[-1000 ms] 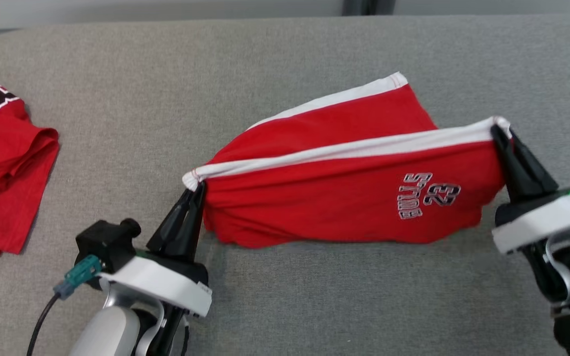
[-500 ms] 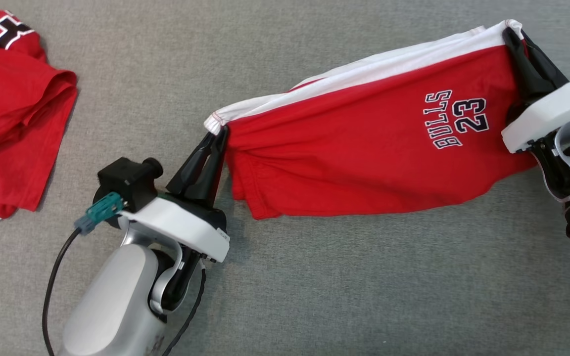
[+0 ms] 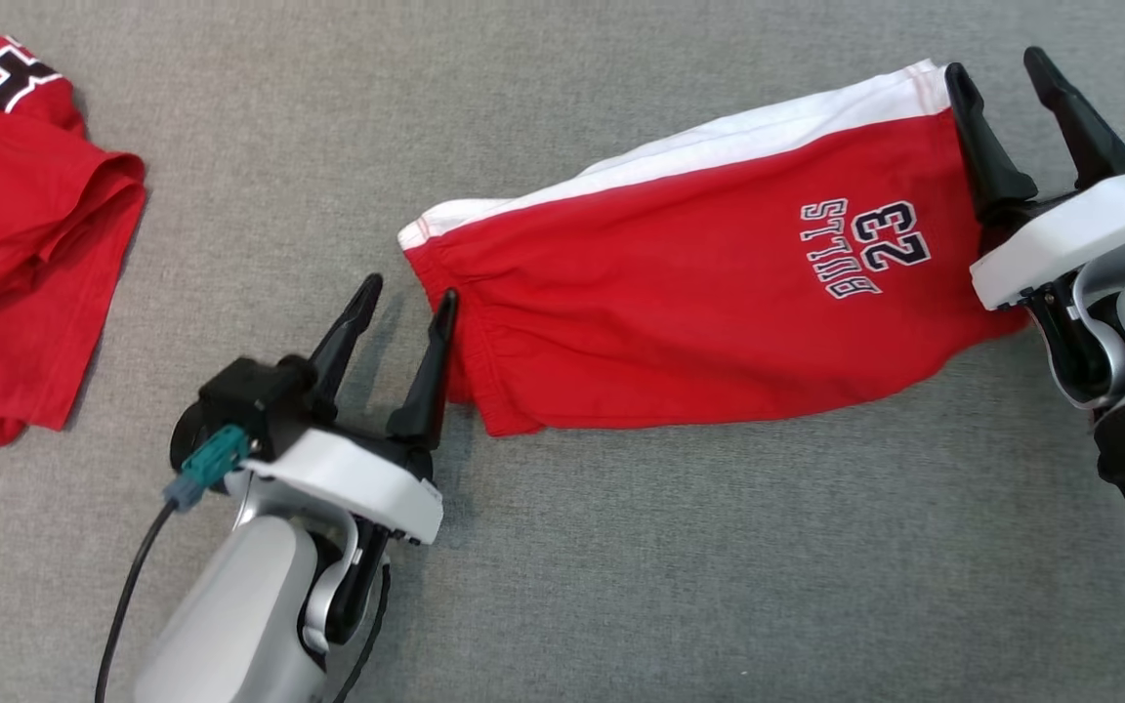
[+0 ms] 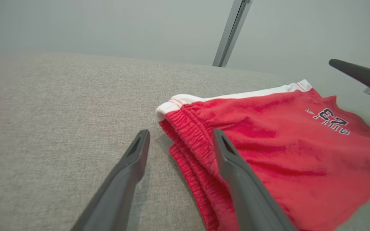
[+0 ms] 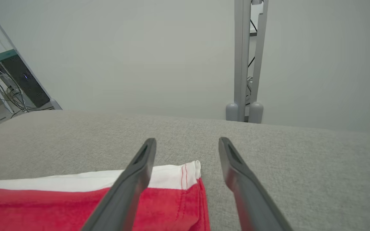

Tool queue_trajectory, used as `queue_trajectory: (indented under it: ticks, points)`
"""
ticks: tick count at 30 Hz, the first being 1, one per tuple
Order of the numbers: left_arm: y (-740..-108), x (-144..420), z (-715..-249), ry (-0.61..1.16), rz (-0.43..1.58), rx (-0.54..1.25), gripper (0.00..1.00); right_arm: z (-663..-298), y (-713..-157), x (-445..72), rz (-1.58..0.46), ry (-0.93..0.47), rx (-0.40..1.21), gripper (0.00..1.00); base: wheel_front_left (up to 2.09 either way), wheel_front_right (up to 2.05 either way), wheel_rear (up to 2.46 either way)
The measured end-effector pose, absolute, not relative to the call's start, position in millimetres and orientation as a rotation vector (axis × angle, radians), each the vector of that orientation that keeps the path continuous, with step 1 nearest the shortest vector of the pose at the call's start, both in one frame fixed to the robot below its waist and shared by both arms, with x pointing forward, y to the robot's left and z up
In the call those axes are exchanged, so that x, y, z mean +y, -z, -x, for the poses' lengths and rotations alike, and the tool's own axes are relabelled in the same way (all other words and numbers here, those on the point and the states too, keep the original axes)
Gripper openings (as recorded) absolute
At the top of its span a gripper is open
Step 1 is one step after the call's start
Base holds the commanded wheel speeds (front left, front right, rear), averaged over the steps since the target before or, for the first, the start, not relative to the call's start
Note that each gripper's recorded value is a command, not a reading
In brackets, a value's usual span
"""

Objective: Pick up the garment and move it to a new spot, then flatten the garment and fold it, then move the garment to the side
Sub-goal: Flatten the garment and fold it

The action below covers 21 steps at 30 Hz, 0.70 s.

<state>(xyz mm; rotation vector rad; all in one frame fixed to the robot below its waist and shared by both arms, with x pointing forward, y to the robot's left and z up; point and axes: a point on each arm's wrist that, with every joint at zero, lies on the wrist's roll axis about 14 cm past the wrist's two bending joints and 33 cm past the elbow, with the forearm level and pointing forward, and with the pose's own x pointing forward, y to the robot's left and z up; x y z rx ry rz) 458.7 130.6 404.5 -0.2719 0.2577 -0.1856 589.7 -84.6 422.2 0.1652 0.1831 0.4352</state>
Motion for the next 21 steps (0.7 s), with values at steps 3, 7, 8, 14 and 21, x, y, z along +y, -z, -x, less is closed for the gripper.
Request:
queue_trajectory:
  ticks: [3,7,8,14,21]
  points:
    - [-411,136,-455,0.140,0.267,0.221,1.00,-586,-446,-95,-0.181,-0.406,0.105,1.00,0.00,0.00,0.00]
    - [-428,148,-452,0.075,0.264,0.152,1.00,-564,-455,-114,-0.174,-0.343,0.058,1.00,0.00,0.00,0.00]
    - [-433,150,-452,0.063,0.259,0.136,1.00,-558,-458,-115,-0.174,-0.333,0.046,1.00,0.00,0.00,0.00]
    - [-475,167,-455,0.019,0.205,0.004,1.00,-517,-473,-123,-0.166,-0.283,-0.008,1.00,0.00,0.00,0.00]
    - [-484,171,-446,0.019,0.140,-0.022,1.00,-491,-475,-136,-0.159,-0.240,-0.014,1.00,0.00,0.00,0.00]
